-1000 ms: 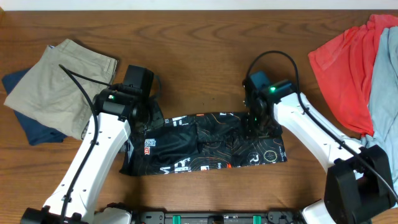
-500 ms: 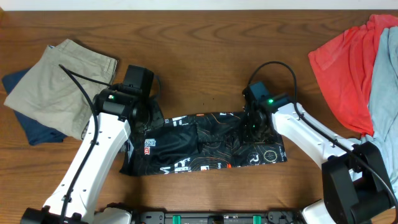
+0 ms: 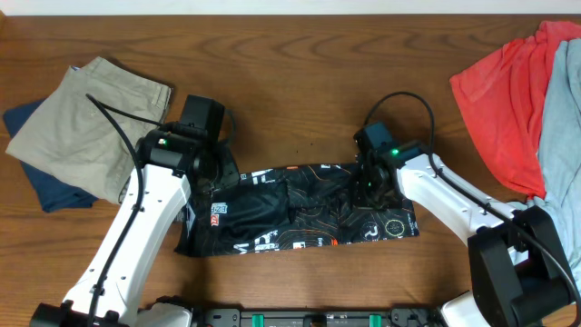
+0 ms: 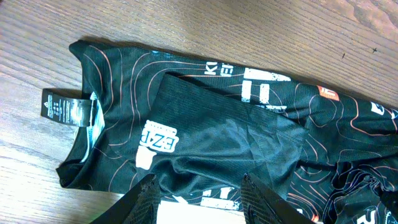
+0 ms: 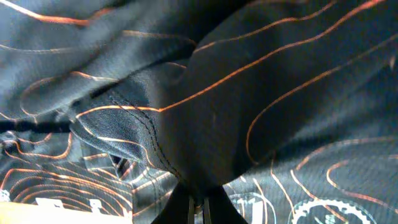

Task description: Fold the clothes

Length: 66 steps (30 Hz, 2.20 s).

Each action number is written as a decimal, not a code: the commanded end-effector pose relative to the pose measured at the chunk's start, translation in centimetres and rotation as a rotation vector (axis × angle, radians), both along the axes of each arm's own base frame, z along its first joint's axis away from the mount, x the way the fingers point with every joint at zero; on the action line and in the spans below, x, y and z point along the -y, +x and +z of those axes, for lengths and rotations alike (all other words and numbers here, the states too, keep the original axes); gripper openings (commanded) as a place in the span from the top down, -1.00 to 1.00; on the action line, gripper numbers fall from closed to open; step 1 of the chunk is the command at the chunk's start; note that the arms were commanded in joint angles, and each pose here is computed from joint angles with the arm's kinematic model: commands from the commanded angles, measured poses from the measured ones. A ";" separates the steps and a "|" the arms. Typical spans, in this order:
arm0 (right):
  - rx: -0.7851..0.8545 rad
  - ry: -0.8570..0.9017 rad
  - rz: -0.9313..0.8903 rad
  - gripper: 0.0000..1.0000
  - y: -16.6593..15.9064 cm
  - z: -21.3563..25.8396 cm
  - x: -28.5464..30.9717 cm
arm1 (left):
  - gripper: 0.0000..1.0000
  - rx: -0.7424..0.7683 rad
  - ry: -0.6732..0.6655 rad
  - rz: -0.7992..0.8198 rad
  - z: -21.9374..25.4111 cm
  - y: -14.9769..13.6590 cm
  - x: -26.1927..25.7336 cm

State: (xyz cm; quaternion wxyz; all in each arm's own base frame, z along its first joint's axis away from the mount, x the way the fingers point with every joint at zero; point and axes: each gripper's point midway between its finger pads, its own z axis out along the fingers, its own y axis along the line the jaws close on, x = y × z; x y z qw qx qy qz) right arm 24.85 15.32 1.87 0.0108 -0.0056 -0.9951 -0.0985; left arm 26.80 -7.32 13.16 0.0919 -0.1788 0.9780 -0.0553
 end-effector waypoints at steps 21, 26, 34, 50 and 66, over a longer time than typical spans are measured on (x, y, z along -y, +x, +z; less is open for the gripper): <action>0.305 0.226 0.167 0.32 6.7 3.7 -4.7 | 0.10 -0.004 0.047 0.006 0.0 -0.2 -0.9; 0.343 0.128 0.104 0.30 7.0 5.5 -1.4 | -0.14 -0.023 0.104 0.014 -0.2 -0.7 -2.1; 0.280 -0.023 -0.007 0.16 4.2 7.4 4.9 | -0.47 -0.107 0.136 -0.037 -2.4 -2.2 -3.8; 0.177 -0.019 0.035 0.10 1.9 6.4 4.0 | -0.49 -0.296 0.140 0.092 -6.5 -3.5 -8.8; 0.121 -0.053 0.065 0.16 0.9 0.6 -3.8 | -0.50 -0.296 0.136 0.096 -6.5 -3.5 -8.8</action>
